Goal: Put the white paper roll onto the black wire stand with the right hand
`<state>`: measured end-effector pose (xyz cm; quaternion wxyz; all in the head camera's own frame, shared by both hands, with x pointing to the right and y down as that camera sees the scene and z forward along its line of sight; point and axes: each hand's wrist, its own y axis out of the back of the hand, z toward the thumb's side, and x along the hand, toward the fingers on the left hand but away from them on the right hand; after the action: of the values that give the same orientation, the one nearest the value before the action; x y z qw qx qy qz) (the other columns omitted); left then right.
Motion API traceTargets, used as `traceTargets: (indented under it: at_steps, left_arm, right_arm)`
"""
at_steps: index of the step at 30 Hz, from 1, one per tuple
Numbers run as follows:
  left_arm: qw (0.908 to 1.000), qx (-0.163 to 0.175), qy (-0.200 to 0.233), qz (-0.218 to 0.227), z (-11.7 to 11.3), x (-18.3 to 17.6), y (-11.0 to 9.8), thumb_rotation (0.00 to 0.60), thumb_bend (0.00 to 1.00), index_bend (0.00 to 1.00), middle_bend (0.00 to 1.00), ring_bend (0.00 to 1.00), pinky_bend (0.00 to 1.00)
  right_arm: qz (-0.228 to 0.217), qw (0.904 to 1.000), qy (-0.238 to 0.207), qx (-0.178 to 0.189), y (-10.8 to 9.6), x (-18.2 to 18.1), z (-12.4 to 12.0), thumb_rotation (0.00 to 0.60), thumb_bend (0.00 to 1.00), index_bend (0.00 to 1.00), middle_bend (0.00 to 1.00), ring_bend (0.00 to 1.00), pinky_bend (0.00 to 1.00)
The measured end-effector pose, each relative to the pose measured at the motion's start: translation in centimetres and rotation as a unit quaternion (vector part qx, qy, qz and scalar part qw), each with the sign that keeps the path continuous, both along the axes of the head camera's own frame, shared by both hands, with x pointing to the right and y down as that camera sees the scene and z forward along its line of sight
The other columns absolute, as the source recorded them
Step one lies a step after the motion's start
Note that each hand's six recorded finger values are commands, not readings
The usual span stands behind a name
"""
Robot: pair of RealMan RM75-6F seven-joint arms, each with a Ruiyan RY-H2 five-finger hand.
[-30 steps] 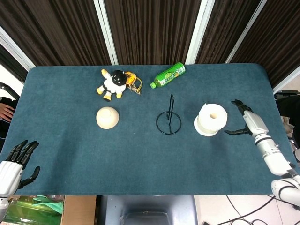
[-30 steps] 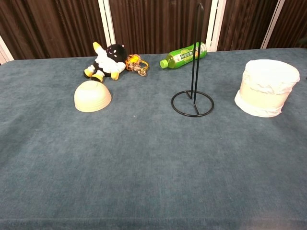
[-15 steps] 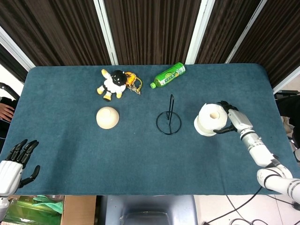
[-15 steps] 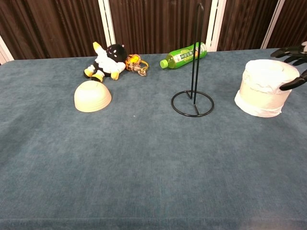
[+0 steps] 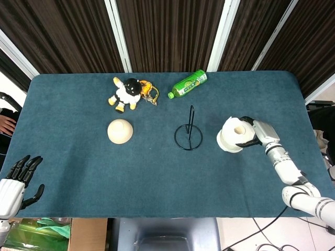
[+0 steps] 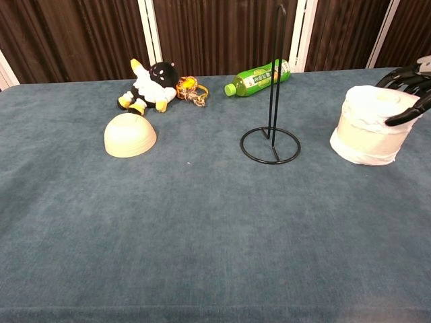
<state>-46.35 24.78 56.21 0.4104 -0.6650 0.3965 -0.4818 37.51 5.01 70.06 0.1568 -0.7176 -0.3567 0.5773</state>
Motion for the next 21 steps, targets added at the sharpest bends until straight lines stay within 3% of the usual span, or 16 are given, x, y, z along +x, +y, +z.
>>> traceTargets:
  at_steps: [4,10,21]
  left_arm:
    - [1.0,0.0,-0.001,0.0,0.0,0.0,0.0,0.6,0.46,0.02,0.09,0.02,0.13]
    - [1.0,0.002,0.0,0.002,-0.1,0.2,0.1,0.6,0.46,0.02,0.09,0.02,0.13]
    - [1.0,0.001,-0.002,0.007,0.0,0.6,0.2,0.6,0.45,0.02,0.09,0.02,0.13]
  right_arm:
    - [0.009,0.9994,-0.012,0.033,-0.5,-0.1,-1.2,0.6,0.26,0.81,0.67,0.66,0.46]
    - [0.008,0.9952,-0.05,0.084,-1.4,-0.9,-5.8,0.6,0.26,0.81,0.67,0.66,0.47]
    - [-0.007,0.9709,-0.144,0.192,-4.7,-4.8,-19.9,0.6,0.26,0.8,0.67,0.66,0.46]
